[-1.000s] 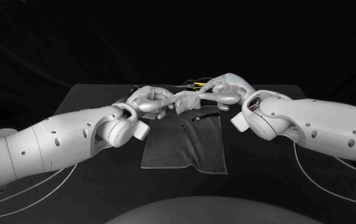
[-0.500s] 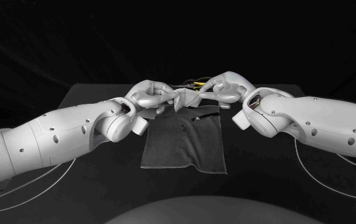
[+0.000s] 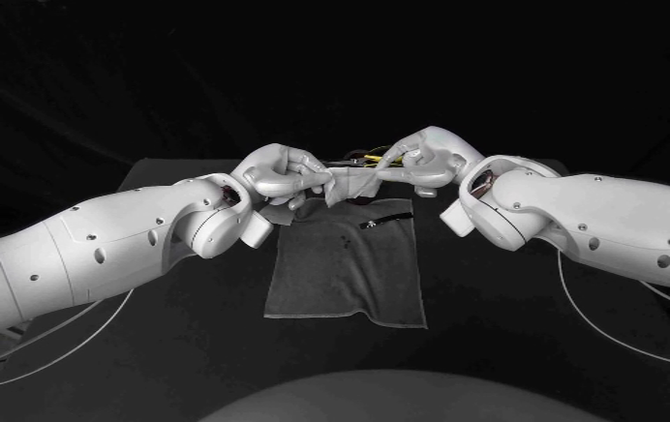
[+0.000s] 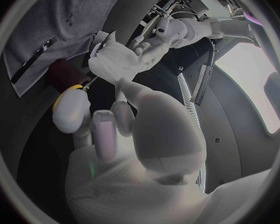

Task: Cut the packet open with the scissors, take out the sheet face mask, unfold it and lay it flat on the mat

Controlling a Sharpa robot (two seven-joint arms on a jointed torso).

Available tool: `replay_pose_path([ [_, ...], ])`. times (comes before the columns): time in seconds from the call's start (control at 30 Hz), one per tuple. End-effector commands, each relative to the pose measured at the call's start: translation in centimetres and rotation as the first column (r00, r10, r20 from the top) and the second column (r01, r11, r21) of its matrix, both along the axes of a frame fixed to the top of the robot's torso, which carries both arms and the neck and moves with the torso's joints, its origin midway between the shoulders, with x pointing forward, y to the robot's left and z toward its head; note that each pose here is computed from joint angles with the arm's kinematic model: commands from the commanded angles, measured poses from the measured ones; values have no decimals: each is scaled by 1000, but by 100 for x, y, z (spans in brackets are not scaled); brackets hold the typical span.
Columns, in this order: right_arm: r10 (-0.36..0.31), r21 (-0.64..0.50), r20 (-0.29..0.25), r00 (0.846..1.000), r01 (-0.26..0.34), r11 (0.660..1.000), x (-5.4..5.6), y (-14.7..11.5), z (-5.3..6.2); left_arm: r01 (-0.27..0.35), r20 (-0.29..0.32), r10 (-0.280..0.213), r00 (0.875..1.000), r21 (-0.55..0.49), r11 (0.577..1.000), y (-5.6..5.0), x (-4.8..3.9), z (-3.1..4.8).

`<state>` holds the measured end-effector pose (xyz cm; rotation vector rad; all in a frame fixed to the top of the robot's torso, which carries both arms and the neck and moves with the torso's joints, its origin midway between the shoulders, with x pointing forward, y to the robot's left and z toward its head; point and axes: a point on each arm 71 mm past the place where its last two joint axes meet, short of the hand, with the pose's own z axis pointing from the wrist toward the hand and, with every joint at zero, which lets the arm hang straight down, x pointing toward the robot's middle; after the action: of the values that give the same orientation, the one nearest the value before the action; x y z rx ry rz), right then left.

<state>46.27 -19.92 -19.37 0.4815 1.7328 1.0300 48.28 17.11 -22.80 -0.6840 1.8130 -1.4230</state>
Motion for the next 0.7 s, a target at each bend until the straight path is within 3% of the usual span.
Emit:
replay_pose_path([
  [0.03,-5,-26,26,1000,5,1000,19,-15,36,81,-4,-81,997,28,996,-27,-24,0],
  [0.47,-4,-44,42,999,6,999,71,-26,131,94,-19,-94,995,15,995,9,-20,-1],
  [0.7,13,-50,17,1000,-12,999,72,12,124,93,-29,-93,995,-4,996,3,-19,1],
])
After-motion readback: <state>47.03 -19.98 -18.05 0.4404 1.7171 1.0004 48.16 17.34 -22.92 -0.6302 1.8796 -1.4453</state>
